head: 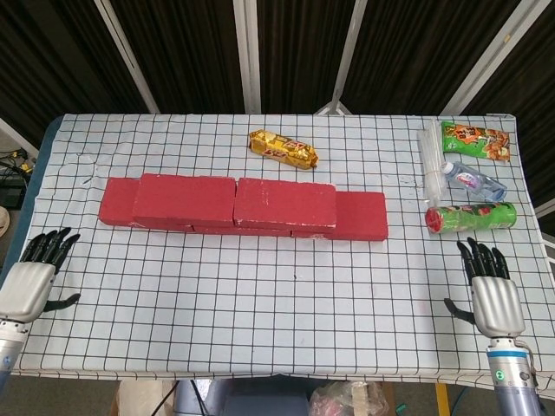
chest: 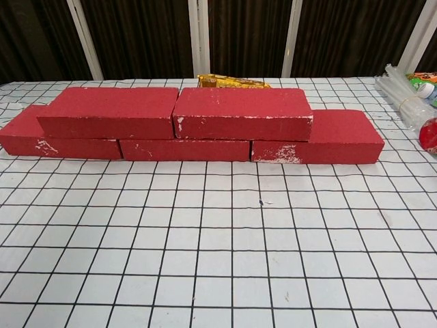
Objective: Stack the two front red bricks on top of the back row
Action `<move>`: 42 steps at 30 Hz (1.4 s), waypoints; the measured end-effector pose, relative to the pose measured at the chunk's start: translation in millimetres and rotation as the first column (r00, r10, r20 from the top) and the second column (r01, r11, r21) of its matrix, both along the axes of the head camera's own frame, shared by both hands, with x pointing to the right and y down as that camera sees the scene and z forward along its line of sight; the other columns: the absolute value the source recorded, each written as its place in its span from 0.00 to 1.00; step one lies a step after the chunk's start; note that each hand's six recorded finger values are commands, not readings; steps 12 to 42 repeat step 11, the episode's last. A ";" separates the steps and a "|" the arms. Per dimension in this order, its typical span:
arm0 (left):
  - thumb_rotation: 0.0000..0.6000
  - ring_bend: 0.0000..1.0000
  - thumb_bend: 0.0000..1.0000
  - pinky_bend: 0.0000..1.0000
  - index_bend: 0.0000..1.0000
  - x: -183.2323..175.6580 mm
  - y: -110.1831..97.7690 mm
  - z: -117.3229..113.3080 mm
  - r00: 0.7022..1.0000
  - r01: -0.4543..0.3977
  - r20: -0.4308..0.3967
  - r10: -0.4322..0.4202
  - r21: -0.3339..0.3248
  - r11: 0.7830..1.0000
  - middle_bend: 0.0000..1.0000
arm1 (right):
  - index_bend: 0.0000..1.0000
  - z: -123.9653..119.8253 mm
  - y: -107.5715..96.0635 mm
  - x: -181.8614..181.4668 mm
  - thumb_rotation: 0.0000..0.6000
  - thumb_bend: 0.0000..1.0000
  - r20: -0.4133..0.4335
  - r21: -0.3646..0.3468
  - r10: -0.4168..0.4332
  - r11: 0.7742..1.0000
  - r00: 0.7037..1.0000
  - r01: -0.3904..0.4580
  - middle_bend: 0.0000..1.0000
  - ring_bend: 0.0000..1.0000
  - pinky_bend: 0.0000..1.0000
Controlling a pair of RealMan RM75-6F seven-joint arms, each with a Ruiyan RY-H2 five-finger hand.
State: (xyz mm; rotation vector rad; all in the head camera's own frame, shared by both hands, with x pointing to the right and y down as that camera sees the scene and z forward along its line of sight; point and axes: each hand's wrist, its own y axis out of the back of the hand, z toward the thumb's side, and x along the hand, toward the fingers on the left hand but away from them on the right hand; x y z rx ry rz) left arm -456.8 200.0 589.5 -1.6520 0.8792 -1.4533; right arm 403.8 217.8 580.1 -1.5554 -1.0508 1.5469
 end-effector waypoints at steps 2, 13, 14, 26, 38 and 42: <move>1.00 0.00 0.00 0.00 0.10 2.3 6.2 -2.6 1.000 0.002 0.004 -0.002 0.005 1.000 0.00 | 0.02 -0.8 1.2 -1.4 1.00 0.22 -0.003 0.001 -0.015 1.000 1.000 0.015 0.00 0.00 0.00; 1.00 0.00 0.00 0.00 0.10 6.5 12.8 -10.4 1.000 -0.001 0.011 0.001 0.040 0.999 0.00 | 0.02 -3.4 3.3 -10.6 1.00 0.22 0.005 0.008 -0.082 0.997 0.997 0.082 0.00 0.00 0.00; 1.00 0.00 0.00 0.00 0.10 6.5 12.8 -10.4 1.000 -0.001 0.011 0.001 0.040 0.999 0.00 | 0.02 -3.4 3.3 -10.6 1.00 0.22 0.005 0.008 -0.082 0.997 0.997 0.082 0.00 0.00 0.00; 1.00 0.00 0.00 0.00 0.10 6.5 12.8 -10.4 1.000 -0.001 0.011 0.001 0.040 0.999 0.00 | 0.02 -3.4 3.3 -10.6 1.00 0.22 0.005 0.008 -0.082 0.997 0.997 0.082 0.00 0.00 0.00; 1.00 0.00 0.00 0.00 0.10 6.5 12.8 -10.4 1.000 -0.001 0.011 0.001 0.040 0.999 0.00 | 0.02 -3.4 3.3 -10.6 1.00 0.22 0.005 0.008 -0.082 0.997 0.997 0.082 0.00 0.00 0.00; 1.00 0.00 0.00 0.00 0.10 6.5 12.8 -10.4 1.000 -0.001 0.011 0.001 0.040 0.999 0.00 | 0.02 -3.4 3.3 -10.6 1.00 0.22 0.005 0.008 -0.082 0.997 0.997 0.082 0.00 0.00 0.00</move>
